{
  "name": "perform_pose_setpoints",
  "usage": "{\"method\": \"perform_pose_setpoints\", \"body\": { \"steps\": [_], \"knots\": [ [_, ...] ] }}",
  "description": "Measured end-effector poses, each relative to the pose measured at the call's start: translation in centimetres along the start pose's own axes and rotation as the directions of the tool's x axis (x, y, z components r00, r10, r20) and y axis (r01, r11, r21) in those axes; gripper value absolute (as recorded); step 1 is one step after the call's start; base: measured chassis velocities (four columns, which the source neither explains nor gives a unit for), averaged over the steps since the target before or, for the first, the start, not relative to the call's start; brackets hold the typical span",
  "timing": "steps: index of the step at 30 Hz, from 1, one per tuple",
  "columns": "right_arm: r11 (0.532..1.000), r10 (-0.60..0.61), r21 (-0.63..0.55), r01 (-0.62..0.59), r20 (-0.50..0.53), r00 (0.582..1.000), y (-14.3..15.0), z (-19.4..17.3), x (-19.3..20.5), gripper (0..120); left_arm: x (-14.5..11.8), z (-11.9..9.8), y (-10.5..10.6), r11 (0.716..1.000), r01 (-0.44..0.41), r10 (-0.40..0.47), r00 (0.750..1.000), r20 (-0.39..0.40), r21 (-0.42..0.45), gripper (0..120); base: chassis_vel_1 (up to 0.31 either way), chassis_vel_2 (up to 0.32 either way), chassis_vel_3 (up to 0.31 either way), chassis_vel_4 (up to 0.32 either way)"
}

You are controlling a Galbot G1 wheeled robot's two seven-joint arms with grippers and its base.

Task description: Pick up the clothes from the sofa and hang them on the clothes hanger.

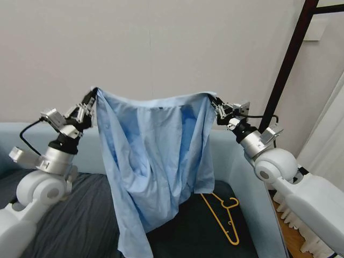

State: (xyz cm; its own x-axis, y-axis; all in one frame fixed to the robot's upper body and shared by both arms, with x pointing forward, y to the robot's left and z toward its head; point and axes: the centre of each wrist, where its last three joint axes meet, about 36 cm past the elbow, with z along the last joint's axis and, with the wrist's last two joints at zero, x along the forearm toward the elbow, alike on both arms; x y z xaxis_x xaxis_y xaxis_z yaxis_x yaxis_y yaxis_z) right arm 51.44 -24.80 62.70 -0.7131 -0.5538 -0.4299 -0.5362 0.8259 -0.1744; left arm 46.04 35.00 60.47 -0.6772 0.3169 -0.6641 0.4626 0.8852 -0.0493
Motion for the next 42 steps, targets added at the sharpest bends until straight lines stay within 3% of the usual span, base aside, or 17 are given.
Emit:
{"method": "perform_pose_setpoints", "body": {
  "steps": [2, 7, 13, 16, 22, 30, 33, 36, 37, 41, 42],
  "knots": [
    [1.0, -0.007, 0.005, 0.007, -0.02, 1.0, 0.6, 0.4, 0.5, 0, 0.5, 0.6, -0.2, 1.0, 0.0, -0.001, 1.0, -0.017, -0.019, 0, 0.0, 0.0, 0.0, 0.0],
    [0.998, 0.037, 0.065, -0.025, -0.181, 0.983, 3.1, 3.2, 3.3, 0, 3.0, 3.5, -1.3, 0.997, -0.006, -0.002, 0.996, -0.091, -0.083, 0, 0.0, 0.0, 0.0, 0.0],
    [0.996, 0.068, 0.063, -0.058, -0.188, 0.98, 3.7, 3.8, 3.5, 0, 3.9, 4.4, -1.5, 0.994, 0.039, -0.052, 0.99, -0.128, -0.102, 0, 0.0, 0.0, 0.0, 0.0],
    [0.992, 0.121, 0.054, -0.114, -0.139, 0.983, 3.2, 3.5, 2.6, 0, 3.6, 3.9, -1.5, 0.992, 0.077, -0.088, 0.99, -0.109, -0.098, 0, 0.0, 0.0, 0.0, 0.0],
    [0.992, 0.121, 0.038, -0.117, -0.132, 0.984, 3.1, 3.9, 2.5, 0, 4.9, 4.8, -1.1, 0.986, 0.073, -0.095, 0.984, -0.15, -0.148, 0, 0.0, 0.0, 0.0, 0.0],
    [0.997, 0.077, 0.017, -0.076, -0.233, 0.969, 5.9, 9.1, 5.4, 0, 7.8, 7.2, -2.2, 0.985, 0.079, -0.115, 0.962, -0.249, -0.152, 0, 0.0, 0.0, 0.0, 0.0],
    [0.996, 0.092, 0.021, -0.09, -0.293, 0.952, 6.8, 11.9, 6.7, 0, 9.5, 8.5, -2.6, 0.983, 0.088, -0.134, 0.943, -0.304, -0.159, 0, 0.0, 0.0, 0.0, 0.0],
    [0.988, 0.142, 0.0, -0.156, -0.416, 0.898, 8.3, 15.7, 8.6, 4, 11.6, 10.4, -3.0, 0.975, 0.117, -0.181, 0.91, -0.373, -0.186, 0, 0.0, 0.0, 0.0, 0.0],
    [0.988, 0.142, 0.0, -0.156, -0.416, 0.898, 8.3, 15.7, 8.6, 4, 11.6, 10.4, -3.0, 0.975, 0.117, -0.181, 0.91, -0.373, -0.186, 0, 0.0, 0.0, 0.0, 0.0],
    [0.97, 0.174, -0.033, -0.24, -0.596, 0.784, 8.1, 19.3, 11.2, 22, 11.9, 11.4, -2.1, 0.963, 0.143, -0.23, 0.879, -0.417, -0.23, 0, 0.0, 0.0, 0.0, 0.0],
    [0.97, 0.174, -0.033, -0.24, -0.596, 0.784, 8.1, 19.3, 11.2, 22, 11.9, 11.4, -2.1, 0.963, 0.143, -0.23, 0.879, -0.417, -0.23, 0, 0.0, 0.0, 0.0, 0.0]
  ]
}}
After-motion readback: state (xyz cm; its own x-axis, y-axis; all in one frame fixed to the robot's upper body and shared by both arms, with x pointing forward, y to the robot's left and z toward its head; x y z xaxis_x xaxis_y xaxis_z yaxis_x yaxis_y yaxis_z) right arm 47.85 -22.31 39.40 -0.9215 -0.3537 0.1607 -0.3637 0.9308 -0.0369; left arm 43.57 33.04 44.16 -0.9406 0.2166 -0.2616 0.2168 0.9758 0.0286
